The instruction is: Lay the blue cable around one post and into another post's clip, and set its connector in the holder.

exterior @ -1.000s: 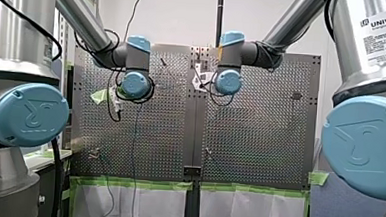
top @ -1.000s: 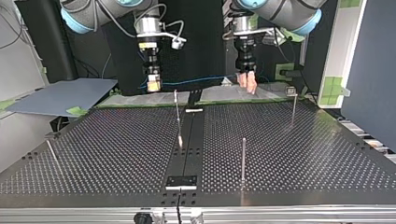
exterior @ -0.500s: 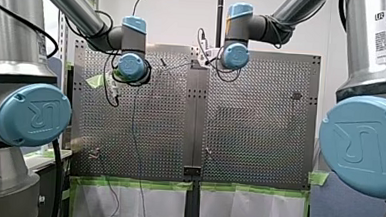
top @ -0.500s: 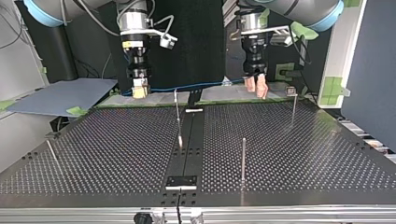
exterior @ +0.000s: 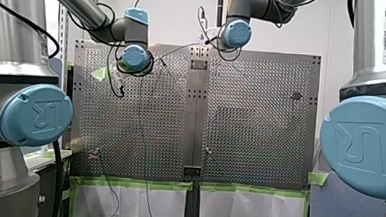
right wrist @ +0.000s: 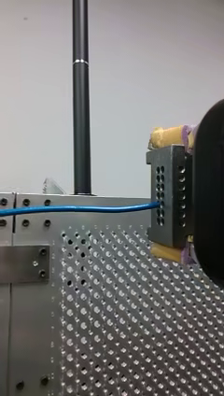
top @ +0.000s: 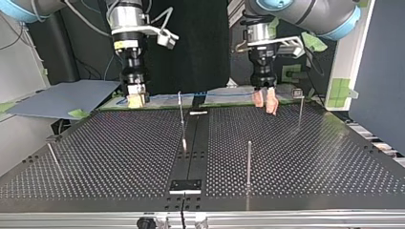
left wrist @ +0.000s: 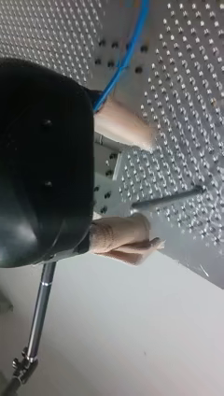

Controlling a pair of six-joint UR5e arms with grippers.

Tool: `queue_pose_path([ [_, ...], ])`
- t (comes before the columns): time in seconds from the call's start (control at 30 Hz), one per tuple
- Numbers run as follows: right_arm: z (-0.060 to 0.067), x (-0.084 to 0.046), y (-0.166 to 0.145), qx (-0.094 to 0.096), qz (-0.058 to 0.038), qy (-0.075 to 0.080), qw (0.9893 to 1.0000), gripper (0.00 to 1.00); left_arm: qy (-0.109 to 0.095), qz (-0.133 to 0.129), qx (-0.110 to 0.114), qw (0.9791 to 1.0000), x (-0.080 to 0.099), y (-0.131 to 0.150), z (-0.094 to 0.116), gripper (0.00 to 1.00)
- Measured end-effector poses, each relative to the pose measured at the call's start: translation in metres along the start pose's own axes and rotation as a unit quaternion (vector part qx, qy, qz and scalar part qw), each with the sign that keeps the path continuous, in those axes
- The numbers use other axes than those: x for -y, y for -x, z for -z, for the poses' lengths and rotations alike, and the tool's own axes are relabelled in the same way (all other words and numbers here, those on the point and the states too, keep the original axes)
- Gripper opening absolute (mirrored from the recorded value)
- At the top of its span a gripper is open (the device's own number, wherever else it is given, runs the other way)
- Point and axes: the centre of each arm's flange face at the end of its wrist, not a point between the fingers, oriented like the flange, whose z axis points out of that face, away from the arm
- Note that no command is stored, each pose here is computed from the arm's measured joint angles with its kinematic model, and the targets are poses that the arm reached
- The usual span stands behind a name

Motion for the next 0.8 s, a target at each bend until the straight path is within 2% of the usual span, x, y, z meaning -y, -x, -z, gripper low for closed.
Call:
queue_pose_path([
  [0.23,-0.014,0.008,0.005,0.022,0.0053,-0.023,0.9995,0.16,0.012,0.000,0.007,0.9999,0.005,0.022,-0.016,1.00],
  [0.37,-0.019,0.009,0.000,0.030,0.0077,-0.029,0.9991,0.16,0.013,0.003,0.017,0.9998,0.010,0.038,-0.028,1.00],
  [0.57,-0.029,0.007,-0.017,0.026,0.0071,-0.027,0.9993,0.16,0.007,0.006,0.024,0.9997,0.017,0.054,-0.045,1.00],
  [0.8,-0.043,0.008,-0.041,0.018,0.0056,-0.026,0.9995,0.16,0.017,-0.001,0.014,0.9997,0.019,0.064,-0.066,1.00],
])
